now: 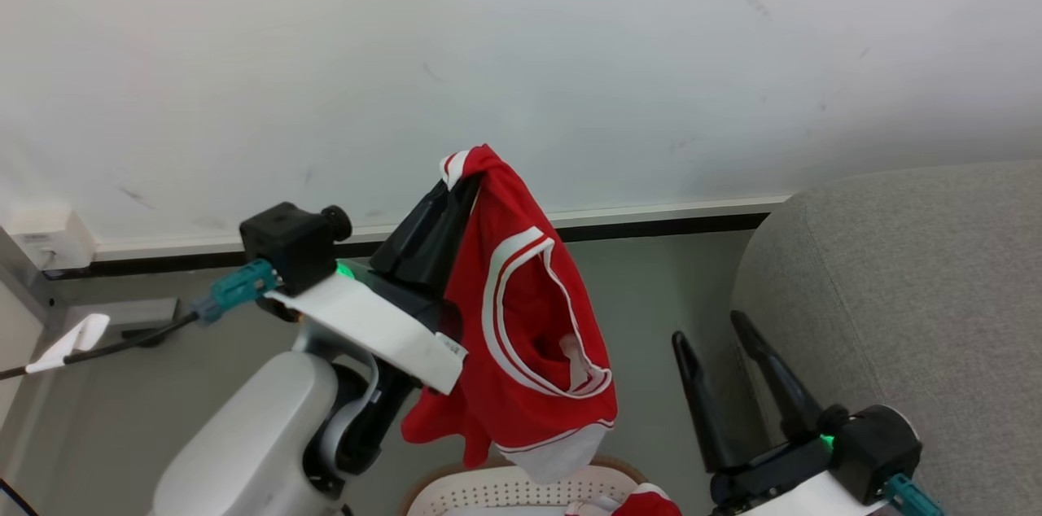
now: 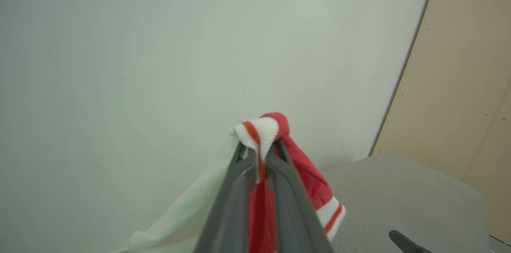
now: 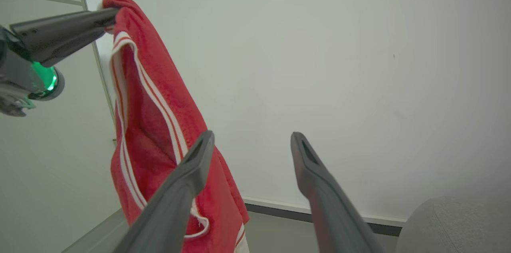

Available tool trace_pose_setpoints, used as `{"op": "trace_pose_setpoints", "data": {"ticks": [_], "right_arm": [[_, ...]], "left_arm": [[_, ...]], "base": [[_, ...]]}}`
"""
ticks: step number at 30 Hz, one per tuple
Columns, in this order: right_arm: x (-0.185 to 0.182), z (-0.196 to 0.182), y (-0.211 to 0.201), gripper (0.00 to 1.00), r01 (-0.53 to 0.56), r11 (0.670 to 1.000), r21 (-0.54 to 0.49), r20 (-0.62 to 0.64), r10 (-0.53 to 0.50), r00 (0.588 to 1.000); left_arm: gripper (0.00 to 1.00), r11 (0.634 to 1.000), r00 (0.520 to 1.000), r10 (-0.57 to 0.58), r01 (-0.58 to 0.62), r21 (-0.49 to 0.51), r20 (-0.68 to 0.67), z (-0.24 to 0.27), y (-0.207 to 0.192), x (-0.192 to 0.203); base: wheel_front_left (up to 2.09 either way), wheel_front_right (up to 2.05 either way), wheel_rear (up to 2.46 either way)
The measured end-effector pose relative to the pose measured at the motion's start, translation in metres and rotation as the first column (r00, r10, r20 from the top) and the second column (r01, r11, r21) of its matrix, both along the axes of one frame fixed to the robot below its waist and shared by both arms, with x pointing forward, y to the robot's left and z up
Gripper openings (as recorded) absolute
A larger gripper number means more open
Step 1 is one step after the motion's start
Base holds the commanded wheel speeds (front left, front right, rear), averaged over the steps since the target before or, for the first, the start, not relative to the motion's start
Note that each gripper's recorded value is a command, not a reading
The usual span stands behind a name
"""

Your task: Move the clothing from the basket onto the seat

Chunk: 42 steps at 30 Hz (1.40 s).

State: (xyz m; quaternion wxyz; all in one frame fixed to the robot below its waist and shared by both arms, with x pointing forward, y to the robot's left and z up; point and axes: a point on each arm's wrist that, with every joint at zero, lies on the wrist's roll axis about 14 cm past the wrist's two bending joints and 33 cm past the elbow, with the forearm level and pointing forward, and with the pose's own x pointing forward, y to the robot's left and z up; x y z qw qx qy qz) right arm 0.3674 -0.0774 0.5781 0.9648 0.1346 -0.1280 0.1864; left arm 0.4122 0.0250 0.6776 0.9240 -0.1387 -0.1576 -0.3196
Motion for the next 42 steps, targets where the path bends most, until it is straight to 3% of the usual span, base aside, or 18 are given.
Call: {"op": "trace_pose_setpoints", "data": {"ticks": [9,17,32,33,34,42], "right_arm": [[0.001,-0.016,0.041,1.0,-0.124,0.991,-0.056,-0.043,0.122,0.992],[0.0,-0.028,0.087,1.0,-0.266,0.956,-0.125,-0.081,0.257,0.963],[0.009,-0.069,0.12,1.0,-0.379,0.898,-0.225,-0.222,0.332,0.917],[0.009,-0.069,0.121,0.59,-0.383,0.897,-0.221,-0.227,0.335,0.915],[0.01,-0.07,0.122,0.0,-0.386,0.896,-0.22,-0.233,0.336,0.913],[0.008,-0.07,0.131,0.0,-0.409,0.892,-0.192,-0.246,0.36,0.9]], "left_arm": [[0.0,1.0,1.0,-0.008,0.008,0.002,-0.006,-0.003,-0.002,-0.009],[0.0,1.0,1.0,-0.011,0.011,0.008,-0.015,-0.007,-0.001,-0.025],[0.0,0.999,0.999,-0.036,0.036,0.027,-0.02,-0.008,-0.005,-0.059],[0.0,0.999,0.999,-0.034,0.035,0.028,-0.018,-0.008,-0.005,-0.06],[0.0,0.999,0.999,-0.033,0.033,0.028,-0.017,-0.007,-0.004,-0.061],[0.0,1.0,1.0,-0.008,0.009,0.029,-0.02,-0.008,0.003,-0.062]], "base": [[0.0,0.0,0.0],[0.0,0.0,0.0],[0.0,0.0,0.0],[0.0,0.0,0.0],[0.0,0.0,0.0],[0.0,0.0,0.0]]}}
